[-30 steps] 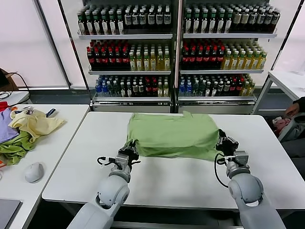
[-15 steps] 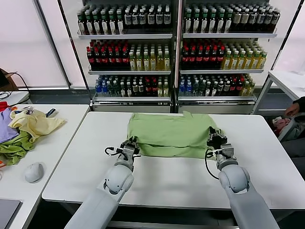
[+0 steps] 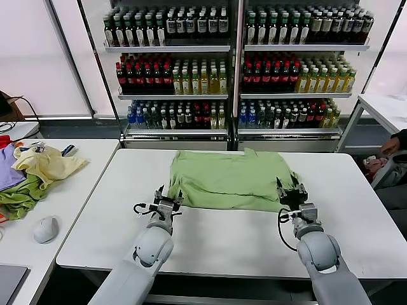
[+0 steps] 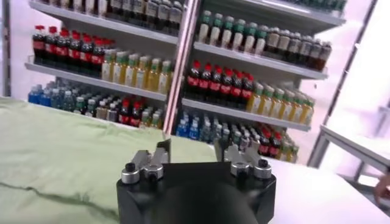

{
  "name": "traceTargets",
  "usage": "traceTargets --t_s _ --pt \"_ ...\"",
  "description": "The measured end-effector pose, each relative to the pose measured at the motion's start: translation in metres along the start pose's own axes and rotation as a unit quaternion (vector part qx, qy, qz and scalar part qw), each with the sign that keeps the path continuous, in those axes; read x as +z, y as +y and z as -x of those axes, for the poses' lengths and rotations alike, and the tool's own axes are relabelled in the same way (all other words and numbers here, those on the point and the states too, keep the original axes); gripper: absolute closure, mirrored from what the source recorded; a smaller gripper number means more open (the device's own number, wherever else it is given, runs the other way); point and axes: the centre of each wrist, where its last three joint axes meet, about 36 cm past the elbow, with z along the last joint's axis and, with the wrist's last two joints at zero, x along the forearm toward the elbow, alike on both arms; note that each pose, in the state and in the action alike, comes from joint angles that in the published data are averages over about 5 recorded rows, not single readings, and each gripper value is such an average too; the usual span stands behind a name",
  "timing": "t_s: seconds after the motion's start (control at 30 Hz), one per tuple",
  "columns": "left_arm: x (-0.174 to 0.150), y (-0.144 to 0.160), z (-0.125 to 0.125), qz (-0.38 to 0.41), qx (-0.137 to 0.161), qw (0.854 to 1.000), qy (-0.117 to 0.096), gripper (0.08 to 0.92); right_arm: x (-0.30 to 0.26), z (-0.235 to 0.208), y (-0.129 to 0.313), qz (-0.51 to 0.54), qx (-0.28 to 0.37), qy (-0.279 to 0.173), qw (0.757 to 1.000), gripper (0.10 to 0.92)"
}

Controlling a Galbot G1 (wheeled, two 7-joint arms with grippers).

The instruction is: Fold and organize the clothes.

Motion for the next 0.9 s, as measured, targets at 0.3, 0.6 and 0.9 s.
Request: traceTargets --t_s 0.3,0.6,0.9 --pt "0.006 0.001 0.004 -0.028 0.005 1.000 0.011 0.267 0.014 0.000 0.001 0.028 0.010 0.078 0.996 0.354" --pt "0.013 -0.001 0.005 -0.048 0.016 0.999 0.018 0.526 0.022 -0.004 -0.004 0.044 0.013 0.114 0.992 0.613" --pt "0.017 0.002 0.004 -0.066 0.027 0.997 0.016 0.786 0.022 -0.011 -0.007 0.052 0.007 0.119 0.992 0.835"
